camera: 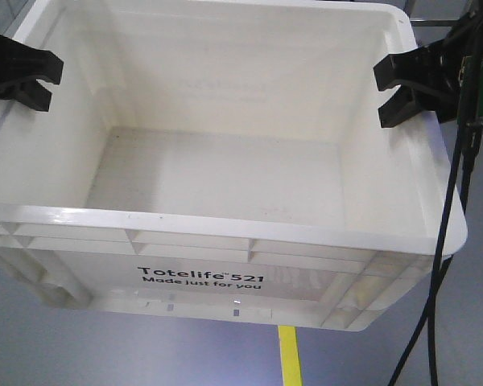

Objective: Place moving items into box and shelve
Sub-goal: 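Hold the tote with both grippers while the base drives away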

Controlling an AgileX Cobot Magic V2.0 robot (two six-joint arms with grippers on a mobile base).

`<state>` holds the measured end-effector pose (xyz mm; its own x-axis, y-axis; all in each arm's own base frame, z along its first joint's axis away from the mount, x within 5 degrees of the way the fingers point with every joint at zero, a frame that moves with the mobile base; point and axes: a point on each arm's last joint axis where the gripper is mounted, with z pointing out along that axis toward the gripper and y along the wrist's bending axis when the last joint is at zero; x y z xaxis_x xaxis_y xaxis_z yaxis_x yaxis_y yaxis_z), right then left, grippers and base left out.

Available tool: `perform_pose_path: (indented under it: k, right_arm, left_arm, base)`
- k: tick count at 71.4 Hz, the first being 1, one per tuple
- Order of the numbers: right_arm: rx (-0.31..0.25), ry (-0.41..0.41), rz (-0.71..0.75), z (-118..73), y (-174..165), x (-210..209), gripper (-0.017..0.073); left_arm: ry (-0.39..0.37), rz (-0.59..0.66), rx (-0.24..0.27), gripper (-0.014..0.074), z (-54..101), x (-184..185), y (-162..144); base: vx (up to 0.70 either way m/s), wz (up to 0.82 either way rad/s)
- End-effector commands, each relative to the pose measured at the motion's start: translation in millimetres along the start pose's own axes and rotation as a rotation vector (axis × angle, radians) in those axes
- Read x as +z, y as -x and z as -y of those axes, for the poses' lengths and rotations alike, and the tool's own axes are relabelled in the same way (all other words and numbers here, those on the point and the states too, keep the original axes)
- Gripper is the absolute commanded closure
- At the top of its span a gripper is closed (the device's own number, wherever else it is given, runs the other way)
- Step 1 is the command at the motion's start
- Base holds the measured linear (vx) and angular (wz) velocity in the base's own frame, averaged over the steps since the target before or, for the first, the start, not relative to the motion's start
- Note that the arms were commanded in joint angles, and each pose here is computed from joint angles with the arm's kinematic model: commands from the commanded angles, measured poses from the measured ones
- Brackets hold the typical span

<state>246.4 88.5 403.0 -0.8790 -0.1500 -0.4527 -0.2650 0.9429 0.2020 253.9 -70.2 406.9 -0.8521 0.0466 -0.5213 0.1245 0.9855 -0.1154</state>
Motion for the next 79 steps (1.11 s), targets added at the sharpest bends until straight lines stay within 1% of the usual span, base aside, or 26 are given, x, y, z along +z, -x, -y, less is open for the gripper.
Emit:
perform_pose_path:
  k: [1,59,79]
  right_arm:
    - [-0.026,0.073,0.17,-10.4,6.9,-27.0,0.0571]
    - [-0.026,0.073,0.17,-10.4,6.9,-27.0,0.0571]
    - [-0.026,0.073,0.17,-10.4,6.9,-27.0,0.0571]
  left_arm:
    - [-0.072,0.193,-0.002,0.061,7.0,-29.1,11.4]
    - [-0.072,0.193,-0.002,0.061,7.0,-29.1,11.4]
    - [-0.072,0.193,-0.002,0.061,7.0,-29.1,11.4]
  base:
    - [0.5,-0.32]
    - [0.47,-0.37]
    - [0.41,-0.47]
